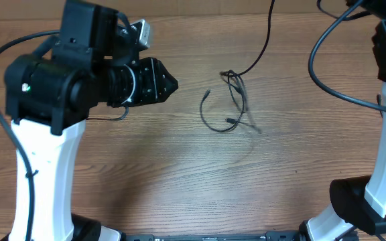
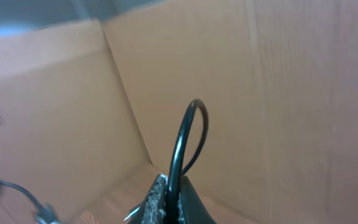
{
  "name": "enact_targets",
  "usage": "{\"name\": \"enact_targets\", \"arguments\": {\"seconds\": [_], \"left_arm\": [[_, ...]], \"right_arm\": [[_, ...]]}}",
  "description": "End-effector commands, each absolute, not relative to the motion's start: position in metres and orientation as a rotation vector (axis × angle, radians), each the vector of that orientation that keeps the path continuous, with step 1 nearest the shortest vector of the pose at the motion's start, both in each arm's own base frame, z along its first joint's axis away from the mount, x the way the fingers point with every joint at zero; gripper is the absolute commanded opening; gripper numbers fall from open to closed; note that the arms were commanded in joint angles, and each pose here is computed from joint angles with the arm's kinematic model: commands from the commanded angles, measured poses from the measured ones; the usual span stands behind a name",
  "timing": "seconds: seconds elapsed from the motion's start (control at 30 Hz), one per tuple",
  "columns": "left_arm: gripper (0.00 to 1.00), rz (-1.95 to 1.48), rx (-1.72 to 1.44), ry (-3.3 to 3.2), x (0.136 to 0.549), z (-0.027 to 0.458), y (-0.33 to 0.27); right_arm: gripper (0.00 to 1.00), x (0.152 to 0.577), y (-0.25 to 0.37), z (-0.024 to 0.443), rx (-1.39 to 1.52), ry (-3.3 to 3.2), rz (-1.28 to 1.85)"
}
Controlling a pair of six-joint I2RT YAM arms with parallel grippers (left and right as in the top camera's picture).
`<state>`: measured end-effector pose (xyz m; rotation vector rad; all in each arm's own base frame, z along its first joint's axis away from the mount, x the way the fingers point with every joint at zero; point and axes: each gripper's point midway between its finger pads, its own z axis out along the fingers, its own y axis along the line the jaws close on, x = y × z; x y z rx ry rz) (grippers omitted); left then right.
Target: Untangle cables
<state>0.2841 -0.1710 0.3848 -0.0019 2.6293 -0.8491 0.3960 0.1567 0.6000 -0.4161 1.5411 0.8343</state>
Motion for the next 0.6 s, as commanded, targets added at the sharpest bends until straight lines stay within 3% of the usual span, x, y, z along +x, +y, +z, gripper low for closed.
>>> {"name": "enact_targets", "arguments": {"seconds": [0.0,0.57], "left_arm": [[0.32,-0.801,0.112,2.681,0.297,0.365,-0.187],[0.28,-0.747,0.199,2.886,0.334,0.289,-0.218]], "right_arm": [[0.04,0.375,0.154,0.631,-0.366,1.471,0.897],[0.04,0.342,0.145,0.707,-0.417,1.135,0.839]]}}
